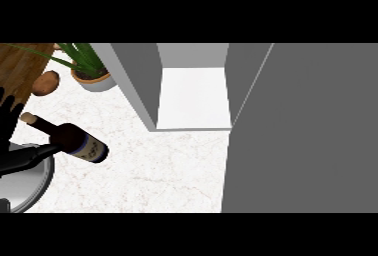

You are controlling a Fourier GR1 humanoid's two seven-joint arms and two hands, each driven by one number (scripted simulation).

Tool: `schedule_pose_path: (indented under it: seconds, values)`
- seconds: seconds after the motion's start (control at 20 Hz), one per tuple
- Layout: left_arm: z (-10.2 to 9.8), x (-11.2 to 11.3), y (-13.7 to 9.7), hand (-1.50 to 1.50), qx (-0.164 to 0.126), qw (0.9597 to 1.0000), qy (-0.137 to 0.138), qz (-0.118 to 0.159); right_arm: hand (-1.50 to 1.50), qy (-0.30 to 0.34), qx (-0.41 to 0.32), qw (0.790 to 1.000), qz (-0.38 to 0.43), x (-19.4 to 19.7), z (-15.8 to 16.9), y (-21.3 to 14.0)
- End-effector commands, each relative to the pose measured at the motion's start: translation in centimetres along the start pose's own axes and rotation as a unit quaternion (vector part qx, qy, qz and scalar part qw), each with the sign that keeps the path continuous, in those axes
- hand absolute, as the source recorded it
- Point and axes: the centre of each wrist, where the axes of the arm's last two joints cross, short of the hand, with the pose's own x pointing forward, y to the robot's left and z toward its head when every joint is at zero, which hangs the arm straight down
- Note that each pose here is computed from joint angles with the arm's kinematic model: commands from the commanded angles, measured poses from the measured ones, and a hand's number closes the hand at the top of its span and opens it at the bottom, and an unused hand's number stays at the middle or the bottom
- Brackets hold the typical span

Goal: Pick up the wine, place it into the cabinet and close the cabinet

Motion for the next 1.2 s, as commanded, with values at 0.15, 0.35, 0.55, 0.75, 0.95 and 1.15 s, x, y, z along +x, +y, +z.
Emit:
schedule_pose_path:
  seconds: [0.15, 0.35, 0.55, 0.75, 0.95, 1.15]
  values:
    - [-0.2, -3.1, 0.1, -1.5, 0.013, 0.9996, 0.022, -0.008, -1.5, -0.047, 0.011, 0.999, -0.011, 5.5, 4.8, 0.4]
    - [-2.6, -5.2, 0.0, -1.5, 0.027, 0.9991, 0.027, -0.017, -1.5, -0.055, 0.019, 0.998, -0.021, 4.6, 3.5, 0.4]
    - [-2.1, -7.5, 2.0, -1.5, 0.021, 0.999, 0.035, -0.015, -1.5, -0.047, 0.014, 0.999, -0.01, 5.0, 3.8, 0.3]
    - [-3.9, -8.0, 3.2, -1.5, 0.023, 0.9988, 0.04, -0.018, -1.5, -0.051, 0.018, 0.998, -0.015, 4.8, 3.7, 0.3]
    - [-3.9, -10.1, 3.2, -1.5, 0.006, 0.9988, 0.048, -0.011, -1.5, -0.05, 0.02, 0.999, -0.005, 5.0, 4.2, 0.2]
    - [-2.2, -12.8, 3.7, -1.5, -0.014, 0.998, 0.061, -0.007, -1.5, -0.043, 0.011, 0.999, -0.009, 4.7, 3.8, 0.0]
